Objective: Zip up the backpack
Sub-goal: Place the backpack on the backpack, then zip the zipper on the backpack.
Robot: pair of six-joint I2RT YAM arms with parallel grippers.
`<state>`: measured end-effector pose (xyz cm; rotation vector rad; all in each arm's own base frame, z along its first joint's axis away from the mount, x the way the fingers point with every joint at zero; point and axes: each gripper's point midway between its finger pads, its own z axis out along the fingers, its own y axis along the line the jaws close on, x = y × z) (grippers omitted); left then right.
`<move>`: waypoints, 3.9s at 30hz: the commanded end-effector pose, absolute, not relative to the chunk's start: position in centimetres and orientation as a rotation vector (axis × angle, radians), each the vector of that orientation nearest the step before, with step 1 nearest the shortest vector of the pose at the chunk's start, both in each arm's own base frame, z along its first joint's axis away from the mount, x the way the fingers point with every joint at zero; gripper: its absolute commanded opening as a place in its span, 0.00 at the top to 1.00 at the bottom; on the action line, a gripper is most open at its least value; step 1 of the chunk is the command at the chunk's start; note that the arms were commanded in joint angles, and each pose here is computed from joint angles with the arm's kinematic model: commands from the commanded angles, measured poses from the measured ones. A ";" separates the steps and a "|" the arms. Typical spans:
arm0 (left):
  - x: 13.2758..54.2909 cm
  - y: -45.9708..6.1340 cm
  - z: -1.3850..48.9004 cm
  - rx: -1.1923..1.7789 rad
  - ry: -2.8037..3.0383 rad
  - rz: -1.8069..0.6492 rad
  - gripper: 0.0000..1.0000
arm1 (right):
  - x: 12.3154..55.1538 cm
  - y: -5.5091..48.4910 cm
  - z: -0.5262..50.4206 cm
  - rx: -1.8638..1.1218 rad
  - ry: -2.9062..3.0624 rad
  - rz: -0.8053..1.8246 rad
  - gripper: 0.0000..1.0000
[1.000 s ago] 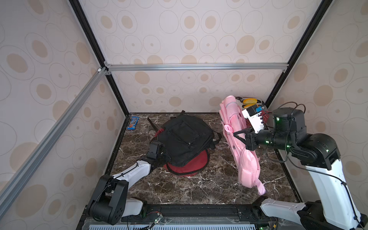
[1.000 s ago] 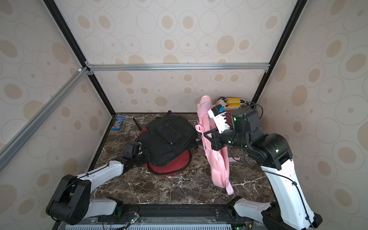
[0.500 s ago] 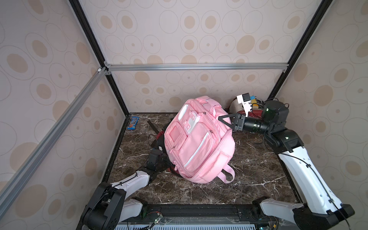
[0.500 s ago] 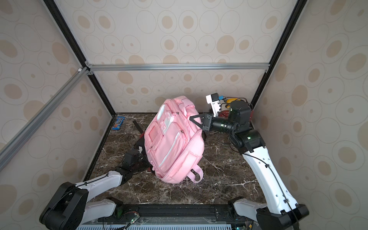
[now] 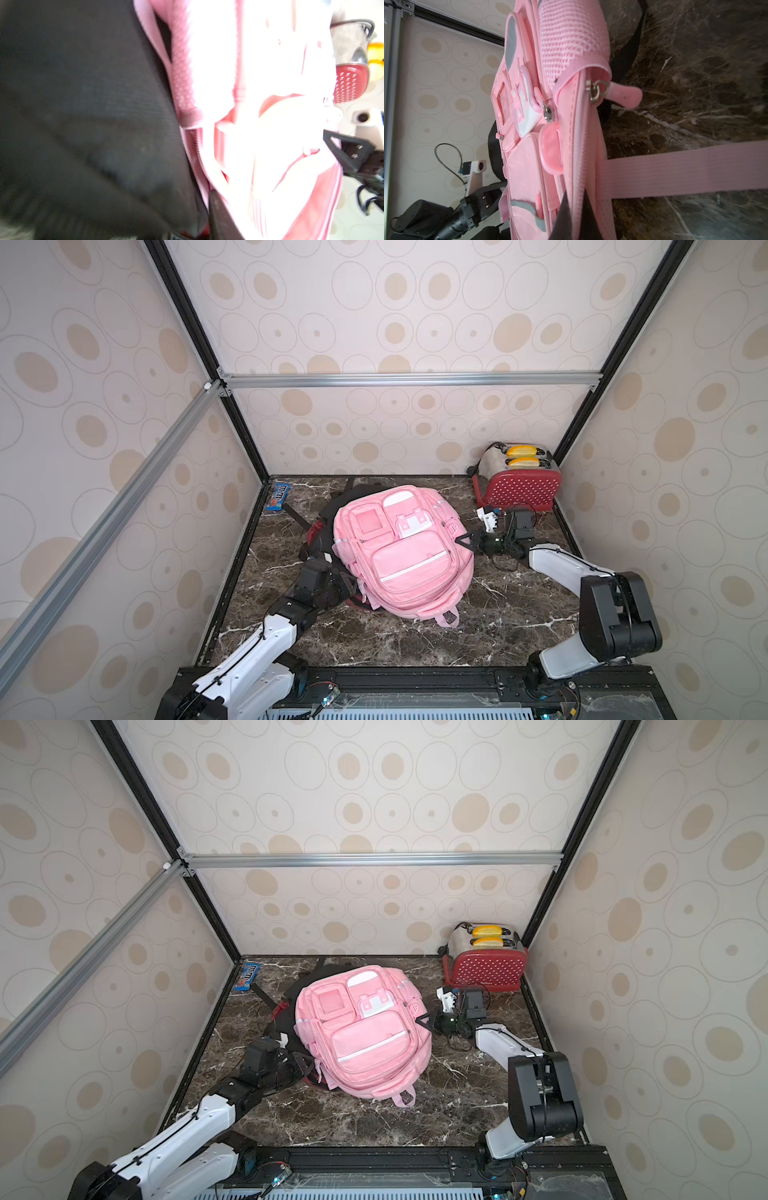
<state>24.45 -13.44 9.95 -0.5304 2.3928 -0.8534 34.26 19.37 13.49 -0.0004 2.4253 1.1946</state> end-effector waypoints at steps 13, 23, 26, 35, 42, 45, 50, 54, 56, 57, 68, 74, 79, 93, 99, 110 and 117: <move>25.3 -10.4 18.2 -0.469 2.342 -0.667 0.39 | 31.7 15.3 13.7 0.144 2.426 0.912 1.00; 27.0 -14.2 14.4 -0.536 2.388 -1.081 0.09 | 32.1 17.5 16.9 0.219 2.310 1.182 1.00; 26.5 -14.9 13.6 -0.526 2.394 -1.139 0.07 | 32.5 18.1 17.5 0.275 2.263 1.293 1.00; 27.1 -16.1 14.9 -0.506 2.250 -1.313 0.06 | 33.3 18.9 17.8 0.475 2.186 1.529 1.00; 25.5 -16.7 13.0 -0.541 2.332 -1.320 0.07 | 33.7 17.8 16.2 0.587 2.202 1.492 1.00; 24.6 -16.7 13.8 -0.507 2.347 -1.297 0.07 | 34.1 16.8 15.8 0.657 2.176 1.473 1.00; 25.1 -16.0 18.6 -0.382 2.338 -1.181 0.07 | 34.6 15.6 15.2 0.713 2.143 1.483 1.00; 27.4 -15.4 20.2 -0.318 2.345 -1.068 0.07 | 34.7 15.4 15.2 0.704 2.148 1.479 1.00; 28.7 -15.4 19.4 -0.329 2.349 -1.057 0.07 | 34.7 15.4 15.3 0.703 2.146 1.491 1.00; 29.3 -15.4 18.8 -0.334 2.357 -1.051 0.07 | 34.7 15.4 15.3 0.702 2.143 1.496 1.00; 29.9 -15.2 12.5 -0.398 2.440 -1.012 0.08 | 35.3 15.1 15.8 0.724 2.115 1.531 1.00; 28.7 -16.2 9.2 -0.455 2.460 -1.087 0.08 | 35.4 14.8 15.1 0.755 2.103 1.535 1.00; 28.6 -17.4 8.2 -0.469 2.426 -1.168 0.09 | 35.4 15.1 14.4 0.783 2.093 1.579 1.00; 29.9 -21.0 9.1 -0.437 2.322 -1.371 0.47 | 34.3 15.5 13.3 0.807 2.138 1.604 1.00; 29.7 -21.1 10.5 -0.405 2.294 -1.390 0.85 | 33.3 15.1 13.2 0.693 2.272 1.447 1.00; 29.3 -20.9 11.8 -0.380 2.264 -1.390 1.00 | 31.5 10.2 17.2 -0.080 2.659 0.088 0.46; 29.1 -20.6 12.1 -0.357 2.281 -1.350 1.00 | 33.9 20.0 23.7 -0.632 2.294 -0.044 0.58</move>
